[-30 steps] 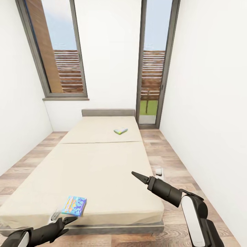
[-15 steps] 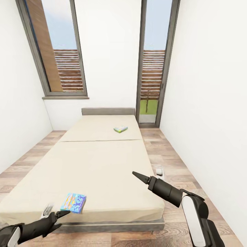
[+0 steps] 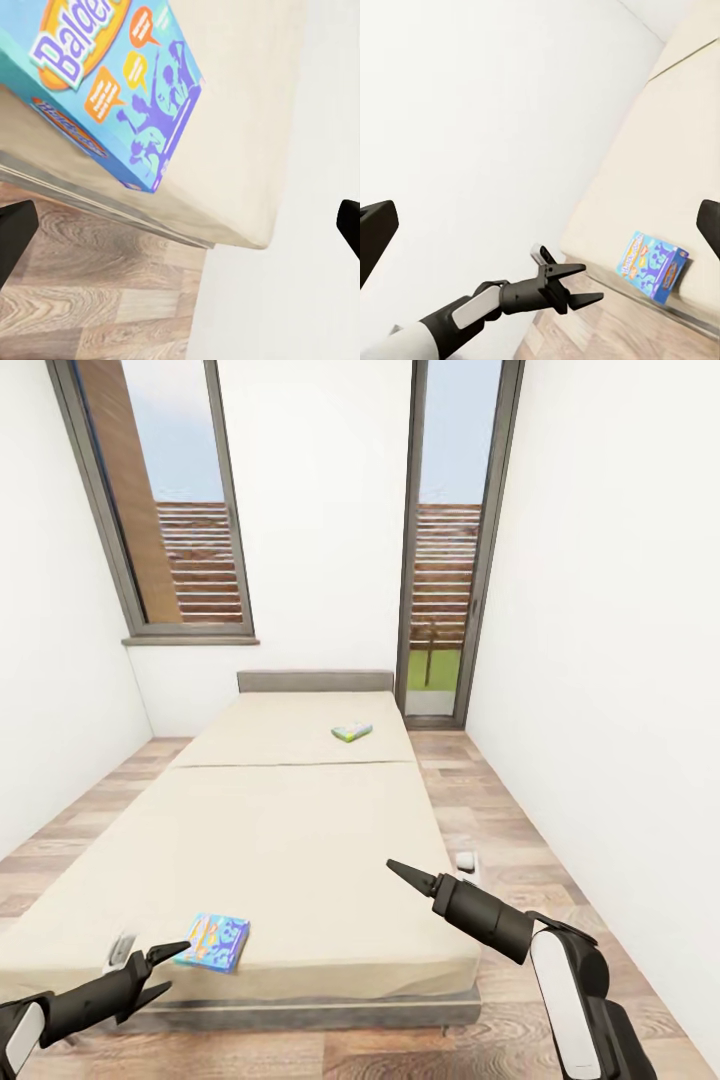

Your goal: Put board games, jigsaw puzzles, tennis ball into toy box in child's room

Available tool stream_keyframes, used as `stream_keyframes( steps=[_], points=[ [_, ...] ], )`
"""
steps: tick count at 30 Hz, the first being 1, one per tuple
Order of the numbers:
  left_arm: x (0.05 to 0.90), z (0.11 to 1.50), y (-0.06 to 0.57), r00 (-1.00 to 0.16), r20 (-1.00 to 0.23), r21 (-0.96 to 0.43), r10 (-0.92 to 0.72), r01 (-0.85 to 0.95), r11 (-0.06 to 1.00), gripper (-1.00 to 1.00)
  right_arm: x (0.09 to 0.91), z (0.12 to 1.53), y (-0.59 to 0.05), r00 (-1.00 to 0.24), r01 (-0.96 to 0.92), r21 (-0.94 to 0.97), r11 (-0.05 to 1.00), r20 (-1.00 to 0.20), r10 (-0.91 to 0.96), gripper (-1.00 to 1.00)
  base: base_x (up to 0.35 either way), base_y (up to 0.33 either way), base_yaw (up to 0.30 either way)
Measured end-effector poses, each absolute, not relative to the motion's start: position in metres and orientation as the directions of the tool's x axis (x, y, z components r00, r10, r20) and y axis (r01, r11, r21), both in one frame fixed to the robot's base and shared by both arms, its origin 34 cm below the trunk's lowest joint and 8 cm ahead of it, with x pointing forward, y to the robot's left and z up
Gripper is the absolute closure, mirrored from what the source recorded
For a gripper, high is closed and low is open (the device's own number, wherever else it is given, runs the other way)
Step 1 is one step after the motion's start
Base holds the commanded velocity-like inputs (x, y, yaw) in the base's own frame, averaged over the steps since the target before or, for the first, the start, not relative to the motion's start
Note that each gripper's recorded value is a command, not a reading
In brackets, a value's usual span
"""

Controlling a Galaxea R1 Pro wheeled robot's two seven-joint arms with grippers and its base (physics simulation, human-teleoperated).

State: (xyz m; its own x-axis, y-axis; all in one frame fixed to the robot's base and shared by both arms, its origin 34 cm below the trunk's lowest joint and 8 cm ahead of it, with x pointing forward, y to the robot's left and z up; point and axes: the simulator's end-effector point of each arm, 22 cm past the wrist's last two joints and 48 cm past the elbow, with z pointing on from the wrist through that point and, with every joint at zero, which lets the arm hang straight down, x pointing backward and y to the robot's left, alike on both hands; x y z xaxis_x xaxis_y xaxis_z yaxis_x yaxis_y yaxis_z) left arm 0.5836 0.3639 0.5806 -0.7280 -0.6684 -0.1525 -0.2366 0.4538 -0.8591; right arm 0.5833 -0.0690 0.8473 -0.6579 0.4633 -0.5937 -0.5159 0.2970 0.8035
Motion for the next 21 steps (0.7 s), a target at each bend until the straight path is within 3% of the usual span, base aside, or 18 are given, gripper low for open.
stream_keyframes(
  steps=[21],
  points=[
    [0.575, 0.539, 0.371, -0.724, -0.149, -0.857, -0.673, -0.245, 0.453, -1.00, 0.576, 0.805, -0.069, -0.656, -0.517, 0.803, 0.296, -0.594, 0.465, -1.00, 0.000, 0.000, 0.000]
  ],
)
